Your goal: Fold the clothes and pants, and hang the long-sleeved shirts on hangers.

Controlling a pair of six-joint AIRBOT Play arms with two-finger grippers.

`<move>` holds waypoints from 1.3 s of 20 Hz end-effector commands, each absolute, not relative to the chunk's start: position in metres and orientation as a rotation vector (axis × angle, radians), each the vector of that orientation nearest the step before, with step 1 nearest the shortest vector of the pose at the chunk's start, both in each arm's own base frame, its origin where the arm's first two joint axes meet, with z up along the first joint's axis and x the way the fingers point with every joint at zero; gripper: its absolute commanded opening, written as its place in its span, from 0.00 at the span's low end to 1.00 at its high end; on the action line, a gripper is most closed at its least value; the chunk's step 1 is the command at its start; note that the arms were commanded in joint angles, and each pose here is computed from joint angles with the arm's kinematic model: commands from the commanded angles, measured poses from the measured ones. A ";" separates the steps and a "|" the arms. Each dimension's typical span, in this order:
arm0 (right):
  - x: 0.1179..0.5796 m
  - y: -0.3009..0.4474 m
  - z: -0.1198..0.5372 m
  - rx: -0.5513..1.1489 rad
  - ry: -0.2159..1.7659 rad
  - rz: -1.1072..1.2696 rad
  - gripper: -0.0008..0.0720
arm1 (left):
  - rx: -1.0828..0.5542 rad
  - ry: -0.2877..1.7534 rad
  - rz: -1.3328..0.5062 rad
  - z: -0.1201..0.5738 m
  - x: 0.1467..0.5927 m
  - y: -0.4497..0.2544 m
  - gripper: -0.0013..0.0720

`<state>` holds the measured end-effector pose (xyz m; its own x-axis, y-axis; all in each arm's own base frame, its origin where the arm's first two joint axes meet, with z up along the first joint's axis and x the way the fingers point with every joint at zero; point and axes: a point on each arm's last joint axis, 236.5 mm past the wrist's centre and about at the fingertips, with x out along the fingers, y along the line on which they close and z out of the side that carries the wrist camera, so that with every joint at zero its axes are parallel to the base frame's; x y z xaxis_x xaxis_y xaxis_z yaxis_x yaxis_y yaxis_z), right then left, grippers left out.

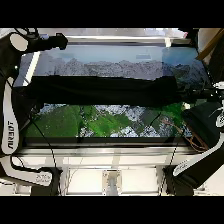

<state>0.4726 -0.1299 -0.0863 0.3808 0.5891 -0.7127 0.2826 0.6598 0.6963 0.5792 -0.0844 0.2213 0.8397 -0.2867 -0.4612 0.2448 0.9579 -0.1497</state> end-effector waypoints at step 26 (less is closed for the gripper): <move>0.530 -0.033 0.081 0.864 0.965 0.746 0.04 | -0.053 0.668 -0.497 0.145 0.561 -0.222 0.03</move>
